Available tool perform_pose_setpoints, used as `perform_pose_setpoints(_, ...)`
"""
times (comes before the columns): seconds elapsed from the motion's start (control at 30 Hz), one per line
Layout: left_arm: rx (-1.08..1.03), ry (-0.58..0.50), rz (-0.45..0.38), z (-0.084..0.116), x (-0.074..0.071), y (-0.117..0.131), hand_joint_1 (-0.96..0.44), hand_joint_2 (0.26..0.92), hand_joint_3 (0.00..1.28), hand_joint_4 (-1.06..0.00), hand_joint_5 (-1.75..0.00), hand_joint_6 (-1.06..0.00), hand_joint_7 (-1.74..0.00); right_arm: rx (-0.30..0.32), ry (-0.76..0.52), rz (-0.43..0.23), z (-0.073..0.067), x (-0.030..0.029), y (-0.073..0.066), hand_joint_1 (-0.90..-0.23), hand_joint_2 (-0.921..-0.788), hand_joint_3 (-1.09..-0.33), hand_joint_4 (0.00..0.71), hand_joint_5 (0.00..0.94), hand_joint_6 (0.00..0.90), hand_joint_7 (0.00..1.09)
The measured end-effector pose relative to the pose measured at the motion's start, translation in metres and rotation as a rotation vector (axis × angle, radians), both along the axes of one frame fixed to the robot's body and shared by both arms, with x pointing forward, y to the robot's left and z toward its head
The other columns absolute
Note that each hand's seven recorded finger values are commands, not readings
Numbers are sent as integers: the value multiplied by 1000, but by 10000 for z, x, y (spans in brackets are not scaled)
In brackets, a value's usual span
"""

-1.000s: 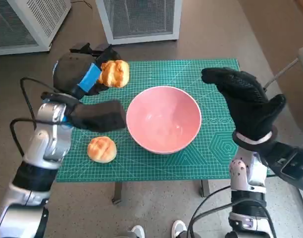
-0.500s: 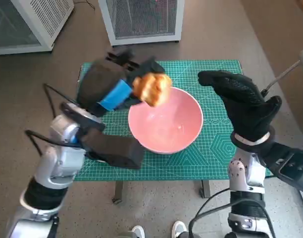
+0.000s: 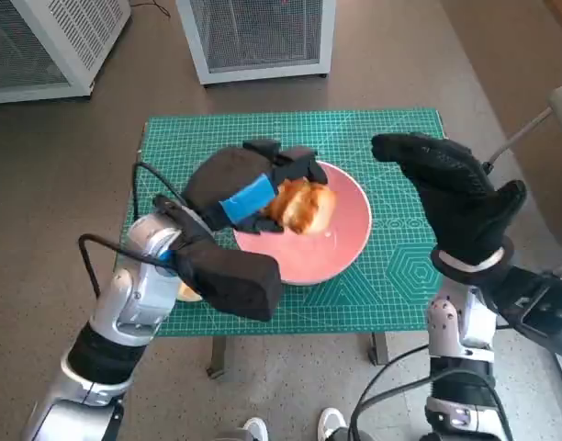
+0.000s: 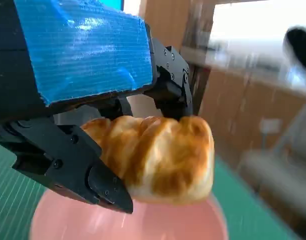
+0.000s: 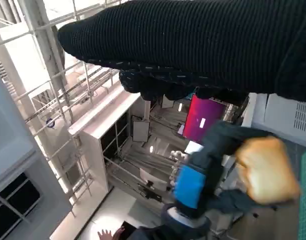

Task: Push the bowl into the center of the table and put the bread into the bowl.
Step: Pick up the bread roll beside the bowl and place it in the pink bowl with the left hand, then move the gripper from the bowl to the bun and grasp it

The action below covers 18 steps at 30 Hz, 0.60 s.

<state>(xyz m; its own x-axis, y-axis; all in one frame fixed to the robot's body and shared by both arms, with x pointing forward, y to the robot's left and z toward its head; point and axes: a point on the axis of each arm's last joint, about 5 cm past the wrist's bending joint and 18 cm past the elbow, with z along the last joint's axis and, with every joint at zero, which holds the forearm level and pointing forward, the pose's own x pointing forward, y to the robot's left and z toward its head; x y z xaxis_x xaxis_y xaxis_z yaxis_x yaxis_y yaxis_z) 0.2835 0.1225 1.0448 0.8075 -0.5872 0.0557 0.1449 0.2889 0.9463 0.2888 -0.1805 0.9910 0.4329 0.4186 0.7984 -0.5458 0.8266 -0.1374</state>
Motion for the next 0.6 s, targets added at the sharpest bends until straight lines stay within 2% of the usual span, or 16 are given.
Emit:
perform_pose_setpoints(0.4,6,-39,-13,-34,-22,28,-374,867,0,-219,0,-279,-180,6,-3,-3,-10,-6,12,-552,-921,-517,379,4,35,628)
perform_pose_setpoints(0.6,-5,-54,-3,-20,-82,105,-404,865,0,-160,0,-269,-154,14,3,-1,-21,-10,30,-558,-921,-518,378,3,31,623)
